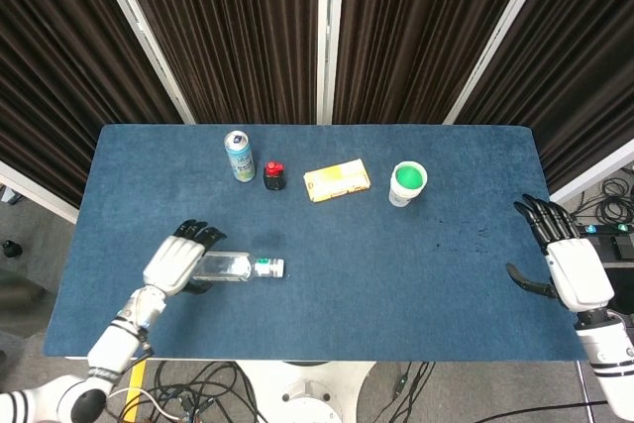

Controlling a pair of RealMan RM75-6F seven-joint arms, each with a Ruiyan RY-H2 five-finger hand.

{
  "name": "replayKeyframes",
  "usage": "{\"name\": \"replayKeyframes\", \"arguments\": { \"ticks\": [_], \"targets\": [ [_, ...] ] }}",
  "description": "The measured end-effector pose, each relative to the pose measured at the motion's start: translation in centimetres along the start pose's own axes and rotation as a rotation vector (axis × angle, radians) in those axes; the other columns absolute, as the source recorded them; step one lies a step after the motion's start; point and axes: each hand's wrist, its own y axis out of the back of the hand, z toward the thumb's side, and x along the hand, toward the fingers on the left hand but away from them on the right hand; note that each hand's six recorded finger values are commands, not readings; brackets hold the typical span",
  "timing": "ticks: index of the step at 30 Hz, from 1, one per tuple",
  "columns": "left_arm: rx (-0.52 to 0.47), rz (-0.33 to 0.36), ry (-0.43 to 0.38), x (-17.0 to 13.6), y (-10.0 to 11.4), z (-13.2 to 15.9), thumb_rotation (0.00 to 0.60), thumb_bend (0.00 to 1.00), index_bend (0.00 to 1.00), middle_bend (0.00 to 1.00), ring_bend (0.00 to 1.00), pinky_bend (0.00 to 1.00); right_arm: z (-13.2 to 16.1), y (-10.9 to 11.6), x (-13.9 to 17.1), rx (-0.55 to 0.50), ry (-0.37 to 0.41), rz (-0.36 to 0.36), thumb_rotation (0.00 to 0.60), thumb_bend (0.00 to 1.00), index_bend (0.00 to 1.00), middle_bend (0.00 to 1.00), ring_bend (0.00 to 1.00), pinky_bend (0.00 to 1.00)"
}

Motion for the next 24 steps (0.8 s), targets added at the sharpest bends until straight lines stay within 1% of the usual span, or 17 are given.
{"name": "replayKeyframes", "arguments": {
  "ticks": [2,7,10,13,15,16,18,19,20,21,24],
  "targets": [
    [0.005,-0.021,0.01,0.8,-0.9,0.6,0.6,0.16,0.19,0.16,0.08,0.11,-0.1,-0.1,0.1,-0.005,-0.005,0.003,0.6,0.21,0.0,0.0,0.0,0.0],
    [0.054,-0.042,0.023,1.7,-2.6,1.5,0.6,0.16,0.19,0.16,0.09,0.12,-0.4,-0.5,0.2,-0.012,-0.014,0.01,0.6,0.21,0.0,0.0,0.0,0.0],
    [0.057,-0.053,0.049,2.3,-3.8,1.3,0.6,0.16,0.22,0.2,0.12,0.14,-0.3,-0.6,0.3,-0.013,-0.013,0.013,0.6,0.21,0.0,0.0,0.0,0.0],
    [0.078,-0.042,0.074,3.1,-4.6,0.9,0.6,0.16,0.25,0.22,0.16,0.18,-0.3,-0.7,0.3,-0.015,-0.014,0.013,0.6,0.21,0.0,0.0,0.0,0.0],
    [0.086,-0.032,0.09,3.4,-5.0,0.6,0.6,0.16,0.27,0.25,0.2,0.23,-0.4,-0.7,0.3,-0.015,-0.017,0.014,0.6,0.21,0.0,0.0,0.0,0.0],
    [0.088,-0.023,0.102,3.6,-5.2,0.4,0.6,0.16,0.3,0.28,0.22,0.27,-0.4,-0.8,0.3,-0.014,-0.017,0.016,0.6,0.21,0.0,0.0,0.0,0.0],
    [0.089,-0.01,0.115,3.8,-5.3,0.1,0.6,0.16,0.34,0.33,0.28,0.37,-0.4,-0.9,0.2,-0.016,-0.019,0.02,0.6,0.21,0.0,0.0,0.0,0.0],
    [0.084,-0.005,0.12,3.9,-5.3,-0.1,0.6,0.16,0.37,0.38,0.33,0.44,-0.3,-0.9,0.2,-0.016,-0.019,0.02,0.6,0.21,0.0,0.0,0.0,0.0],
    [0.078,-0.003,0.12,3.9,-5.4,-0.2,0.6,0.17,0.39,0.41,0.36,0.48,-0.3,-1.0,0.2,-0.015,-0.02,0.018,0.6,0.21,0.0,0.0,0.0,0.0],
    [0.072,-0.002,0.119,4.0,-5.4,-0.2,0.6,0.18,0.41,0.44,0.38,0.51,-0.2,-1.0,0.1,-0.015,-0.018,0.018,0.6,0.21,0.0,0.0,0.0,0.0],
    [0.051,0.007,0.107,4.1,-5.5,-0.5,0.6,0.26,0.52,0.56,0.49,0.59,0.6,-0.7,-0.2,-0.024,0.001,0.013,0.6,0.21,0.0,0.0,0.0,0.0]
  ]
}}
